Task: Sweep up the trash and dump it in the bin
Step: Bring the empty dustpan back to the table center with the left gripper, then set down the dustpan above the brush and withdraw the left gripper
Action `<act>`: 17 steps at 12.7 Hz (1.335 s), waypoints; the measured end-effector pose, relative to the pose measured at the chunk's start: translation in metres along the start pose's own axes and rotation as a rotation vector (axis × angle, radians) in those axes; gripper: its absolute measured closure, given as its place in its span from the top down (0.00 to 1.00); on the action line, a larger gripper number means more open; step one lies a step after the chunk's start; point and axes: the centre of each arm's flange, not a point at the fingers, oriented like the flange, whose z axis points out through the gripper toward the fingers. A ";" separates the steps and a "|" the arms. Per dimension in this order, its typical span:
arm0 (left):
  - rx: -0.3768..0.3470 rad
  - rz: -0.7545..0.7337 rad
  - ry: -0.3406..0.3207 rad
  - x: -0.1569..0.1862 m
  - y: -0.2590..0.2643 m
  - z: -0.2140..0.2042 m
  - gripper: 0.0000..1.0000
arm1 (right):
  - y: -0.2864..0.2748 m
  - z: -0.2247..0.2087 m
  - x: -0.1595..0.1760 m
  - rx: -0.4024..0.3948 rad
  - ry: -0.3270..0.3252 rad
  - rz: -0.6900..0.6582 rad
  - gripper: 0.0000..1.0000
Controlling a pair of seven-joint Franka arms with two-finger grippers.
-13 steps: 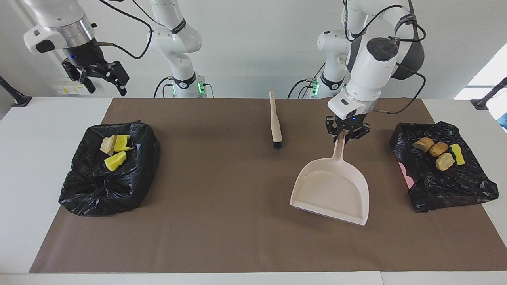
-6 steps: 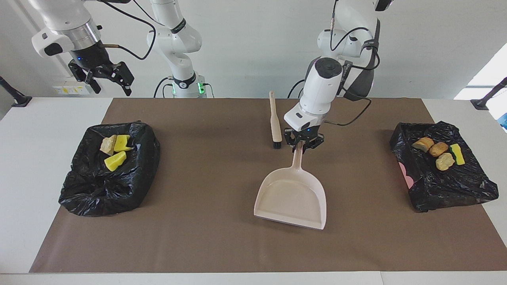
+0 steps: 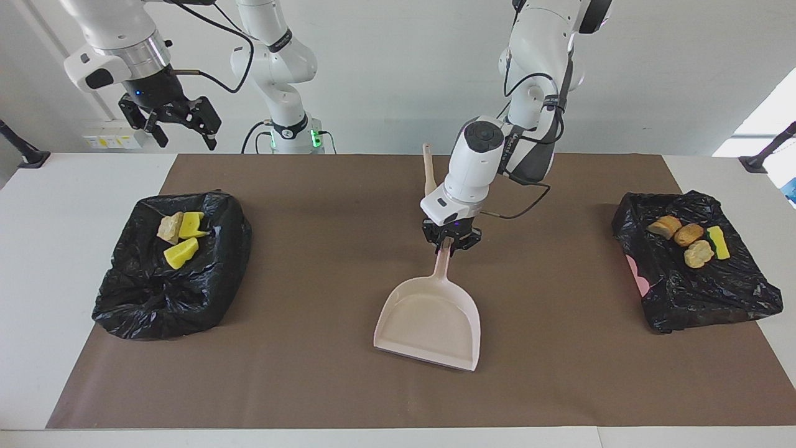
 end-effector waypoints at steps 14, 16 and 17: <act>0.016 -0.163 -0.014 -0.001 0.000 0.007 0.88 | 0.010 -0.008 -0.004 0.001 0.016 0.018 1.00; 0.039 -0.216 -0.032 0.003 -0.034 -0.015 1.00 | 0.010 -0.008 -0.004 0.001 0.016 0.019 1.00; 0.051 -0.243 -0.048 0.004 -0.052 -0.026 1.00 | 0.010 -0.008 -0.004 0.001 0.016 0.019 1.00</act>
